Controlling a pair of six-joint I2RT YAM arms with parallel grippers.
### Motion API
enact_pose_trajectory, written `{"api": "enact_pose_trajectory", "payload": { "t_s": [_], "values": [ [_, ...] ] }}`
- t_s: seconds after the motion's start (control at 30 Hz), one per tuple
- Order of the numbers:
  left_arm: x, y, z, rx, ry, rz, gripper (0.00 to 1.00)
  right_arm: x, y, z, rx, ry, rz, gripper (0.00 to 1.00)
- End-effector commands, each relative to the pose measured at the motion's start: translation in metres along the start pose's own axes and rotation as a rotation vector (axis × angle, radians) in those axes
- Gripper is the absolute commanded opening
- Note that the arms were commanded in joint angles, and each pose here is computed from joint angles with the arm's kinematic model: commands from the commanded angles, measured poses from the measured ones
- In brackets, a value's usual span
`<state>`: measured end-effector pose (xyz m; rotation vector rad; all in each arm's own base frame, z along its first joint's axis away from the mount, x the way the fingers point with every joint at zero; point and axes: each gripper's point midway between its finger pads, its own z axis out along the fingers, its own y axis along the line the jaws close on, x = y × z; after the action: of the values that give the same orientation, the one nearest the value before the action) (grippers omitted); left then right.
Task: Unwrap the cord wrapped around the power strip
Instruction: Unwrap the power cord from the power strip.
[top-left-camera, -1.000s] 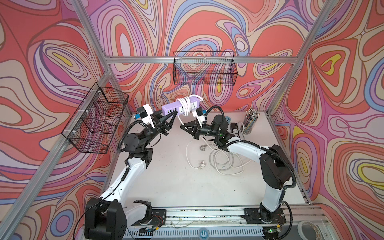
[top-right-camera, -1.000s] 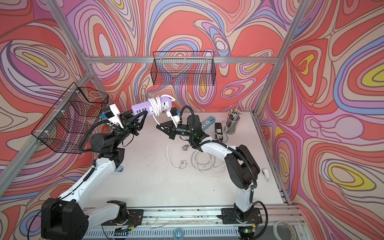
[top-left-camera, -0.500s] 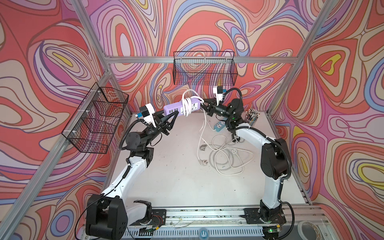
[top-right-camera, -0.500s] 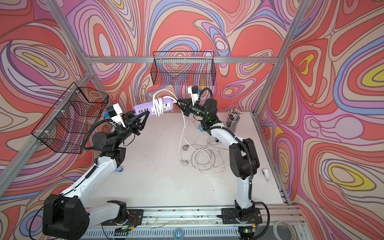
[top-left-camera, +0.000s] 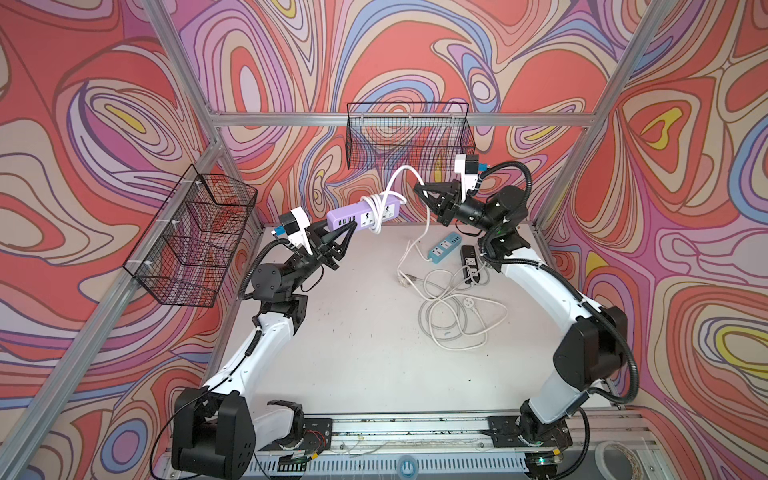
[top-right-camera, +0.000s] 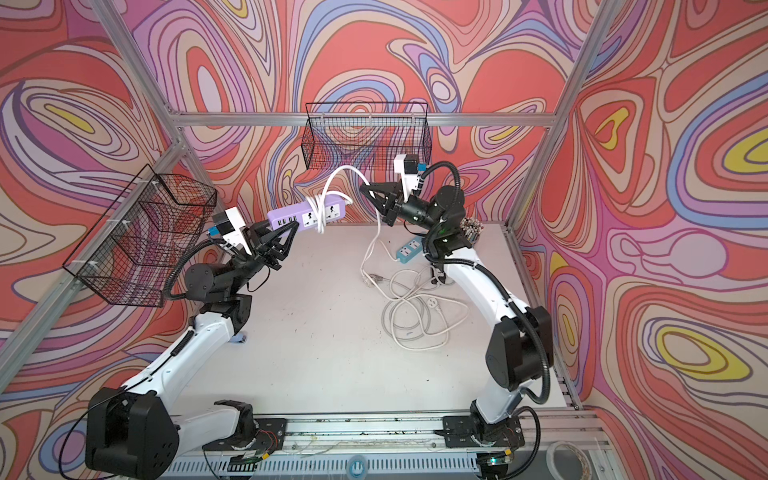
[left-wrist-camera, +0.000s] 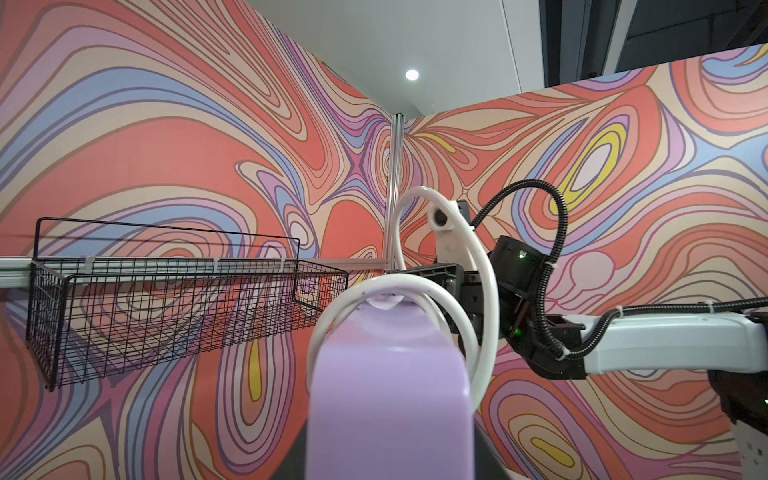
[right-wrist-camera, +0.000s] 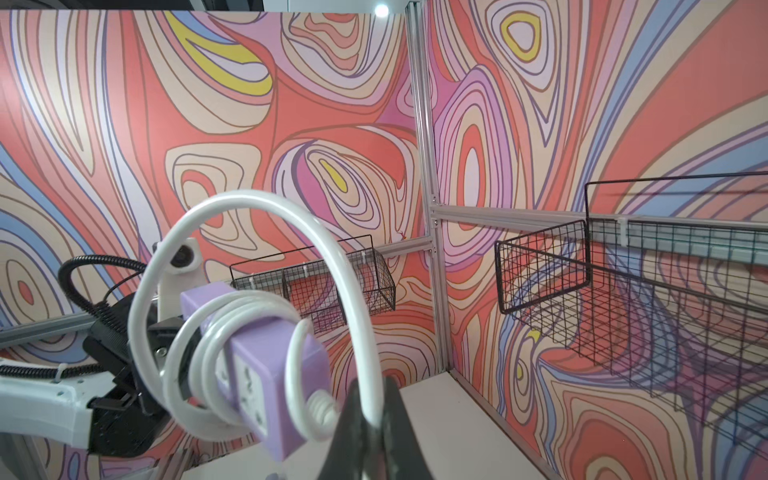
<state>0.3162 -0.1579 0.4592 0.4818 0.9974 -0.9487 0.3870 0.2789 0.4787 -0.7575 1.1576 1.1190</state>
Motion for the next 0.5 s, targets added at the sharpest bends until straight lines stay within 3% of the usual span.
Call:
{"api": "enact_pose_trajectory", "payload": {
  "t_s": [0.0,0.47],
  "values": [
    [-0.026,0.003,-0.005,-0.016,-0.087,0.080,0.00,0.017,0.013,-0.016,0.009,0.060,-0.006,0.00],
    [-0.051,0.005,-0.008,-0.008,-0.147,0.089,0.00,0.179,0.001,-0.057,0.065,0.251,0.333,0.00]
  ]
}}
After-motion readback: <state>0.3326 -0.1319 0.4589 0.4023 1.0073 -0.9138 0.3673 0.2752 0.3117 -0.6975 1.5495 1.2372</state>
